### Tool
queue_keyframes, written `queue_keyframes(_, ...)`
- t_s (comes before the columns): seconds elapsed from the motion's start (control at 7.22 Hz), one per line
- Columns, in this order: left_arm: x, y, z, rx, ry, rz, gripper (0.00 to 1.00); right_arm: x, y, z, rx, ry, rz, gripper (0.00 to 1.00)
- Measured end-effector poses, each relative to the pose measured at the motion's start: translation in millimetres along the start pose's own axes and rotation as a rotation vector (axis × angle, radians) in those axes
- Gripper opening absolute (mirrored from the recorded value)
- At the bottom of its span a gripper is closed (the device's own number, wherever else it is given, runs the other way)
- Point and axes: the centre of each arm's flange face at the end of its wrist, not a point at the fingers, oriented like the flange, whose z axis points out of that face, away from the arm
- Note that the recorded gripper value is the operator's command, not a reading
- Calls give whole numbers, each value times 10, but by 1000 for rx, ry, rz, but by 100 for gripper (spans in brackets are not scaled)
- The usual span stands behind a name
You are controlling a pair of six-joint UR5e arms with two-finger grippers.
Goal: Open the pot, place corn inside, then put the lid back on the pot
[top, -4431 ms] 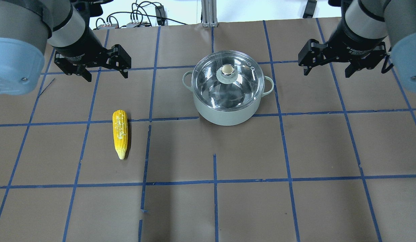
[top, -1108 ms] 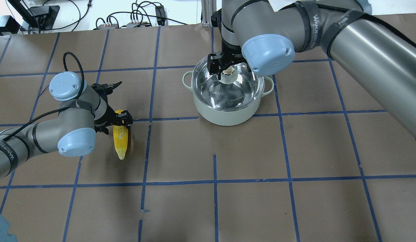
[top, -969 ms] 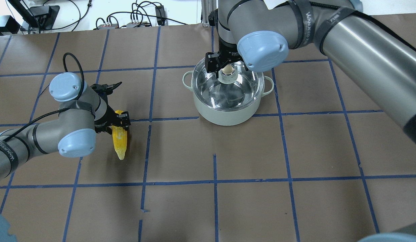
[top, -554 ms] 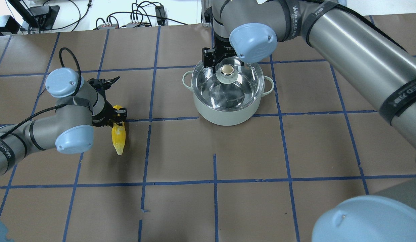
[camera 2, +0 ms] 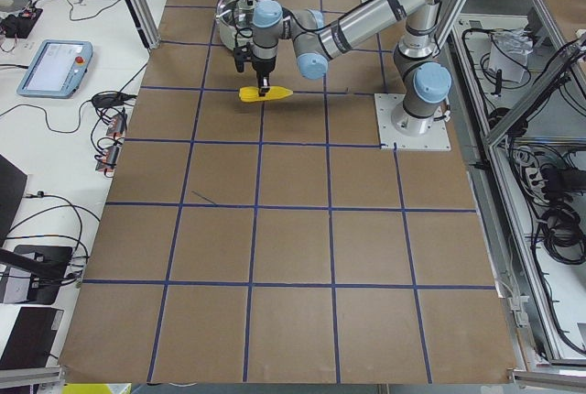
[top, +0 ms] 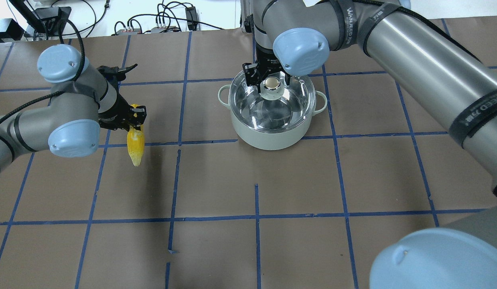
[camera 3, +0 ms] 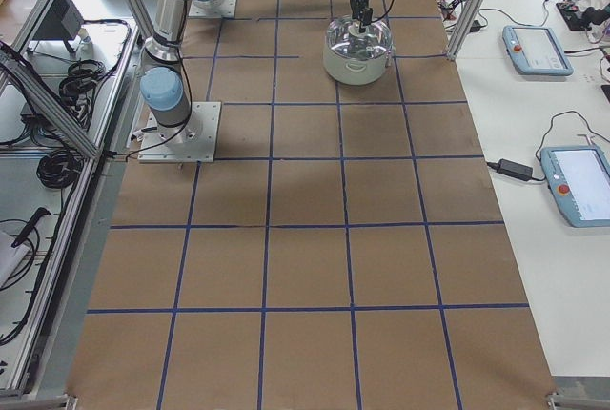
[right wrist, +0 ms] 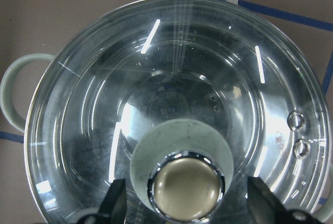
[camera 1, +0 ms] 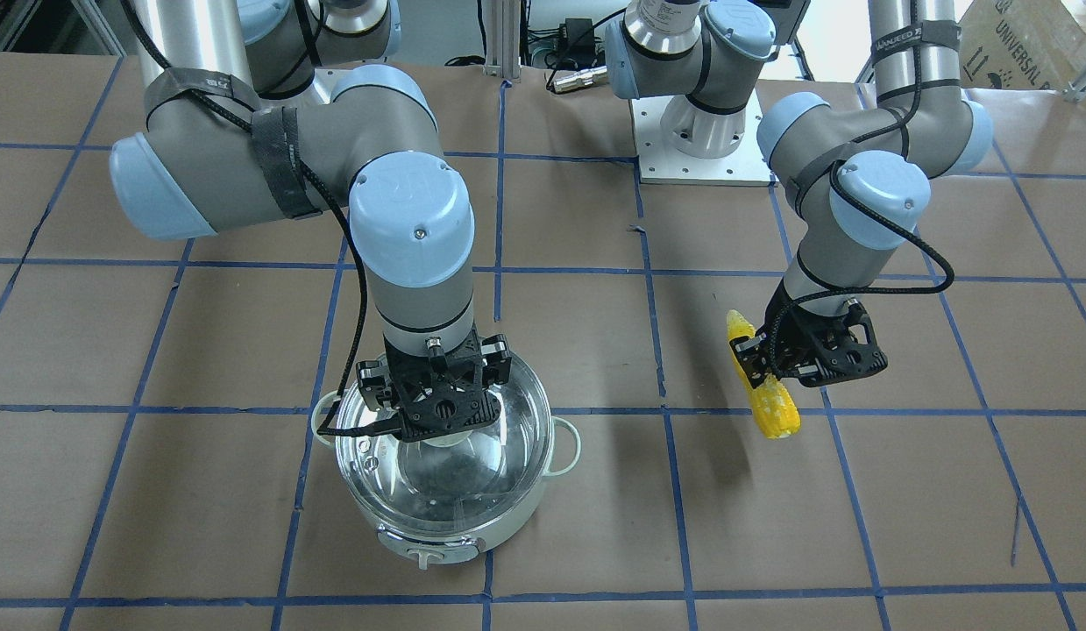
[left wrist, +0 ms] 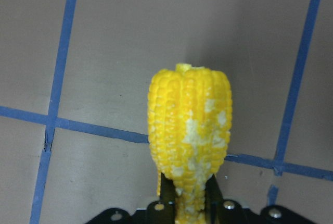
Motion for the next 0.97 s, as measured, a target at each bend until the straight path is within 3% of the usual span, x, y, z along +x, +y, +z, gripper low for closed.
queue_keyframes(0.14,144,-89,-244,-4,2,11,28,-1,2,-3,-3,-1,0,63)
queue_keyframes(0.55,655,-279,-863,-3,18,27,28,-10,2,-35,-7,-3,5,54)
queue_keyframes(0.69,742,-303,-946,-2,22,24,28,-11,3,-36,-7,-3,7,46)
queue_keyframes(0.97,787,-318,-985,-2,22,22,28,-13,7,-30,-9,-4,8,41)
